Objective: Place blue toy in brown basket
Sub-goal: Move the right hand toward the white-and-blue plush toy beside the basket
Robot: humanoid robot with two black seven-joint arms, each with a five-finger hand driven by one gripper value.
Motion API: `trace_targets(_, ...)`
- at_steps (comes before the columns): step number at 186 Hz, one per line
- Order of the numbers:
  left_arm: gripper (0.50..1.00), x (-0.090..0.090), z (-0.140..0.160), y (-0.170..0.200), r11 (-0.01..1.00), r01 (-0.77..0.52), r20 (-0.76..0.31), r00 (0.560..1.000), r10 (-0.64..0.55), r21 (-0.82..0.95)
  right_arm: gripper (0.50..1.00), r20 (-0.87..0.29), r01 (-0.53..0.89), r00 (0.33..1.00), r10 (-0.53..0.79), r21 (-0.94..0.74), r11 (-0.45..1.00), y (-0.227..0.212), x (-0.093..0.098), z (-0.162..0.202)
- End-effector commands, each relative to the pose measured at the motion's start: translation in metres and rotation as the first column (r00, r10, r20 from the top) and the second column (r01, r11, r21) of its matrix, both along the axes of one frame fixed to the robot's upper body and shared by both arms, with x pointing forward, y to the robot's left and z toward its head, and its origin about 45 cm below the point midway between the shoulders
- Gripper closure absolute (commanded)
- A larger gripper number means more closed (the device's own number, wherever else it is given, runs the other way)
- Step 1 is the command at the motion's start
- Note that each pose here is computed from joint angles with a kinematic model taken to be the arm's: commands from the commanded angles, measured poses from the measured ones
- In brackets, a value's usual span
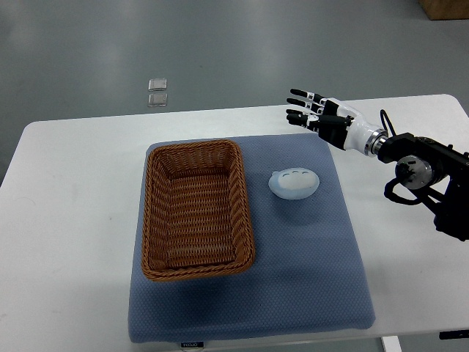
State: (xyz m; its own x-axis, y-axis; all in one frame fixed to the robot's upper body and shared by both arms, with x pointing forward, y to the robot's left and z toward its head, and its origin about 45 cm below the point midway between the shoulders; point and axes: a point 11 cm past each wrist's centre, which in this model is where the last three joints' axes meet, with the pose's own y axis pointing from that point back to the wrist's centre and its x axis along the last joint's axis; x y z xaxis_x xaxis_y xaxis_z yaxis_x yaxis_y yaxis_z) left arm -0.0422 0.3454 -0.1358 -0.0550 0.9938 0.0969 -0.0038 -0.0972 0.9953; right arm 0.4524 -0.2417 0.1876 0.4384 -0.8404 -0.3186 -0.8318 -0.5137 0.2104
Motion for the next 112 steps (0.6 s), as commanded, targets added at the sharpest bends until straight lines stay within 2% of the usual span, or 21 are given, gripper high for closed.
trace_targets(1,0.5,0.0003,-0.0002,-0.0015,1.0,-0.003,0.001,1.0,0.003,-0.001,0.587,0.002,-0.018,1.0,0.018,-0.015,1.0,0.0053,-0.0017,-0.0023)
trace_targets(58,0.5,0.0021,0.0,0.0004,1.0,0.001,0.005,1.0,-0.001,0.01,0.587,0.014,-0.035,0.999,0.036,-0.039,0.999,0.0049,-0.0029,-0.0023)
trace_targets(112,0.5,0.0058,-0.0001,0.0005,1.0,0.003,0.011,1.0,-0.003,0.01,0.587,0.058,-0.116,0.99,0.128,-0.175,0.978,0.0089,-0.0034,0.0007)
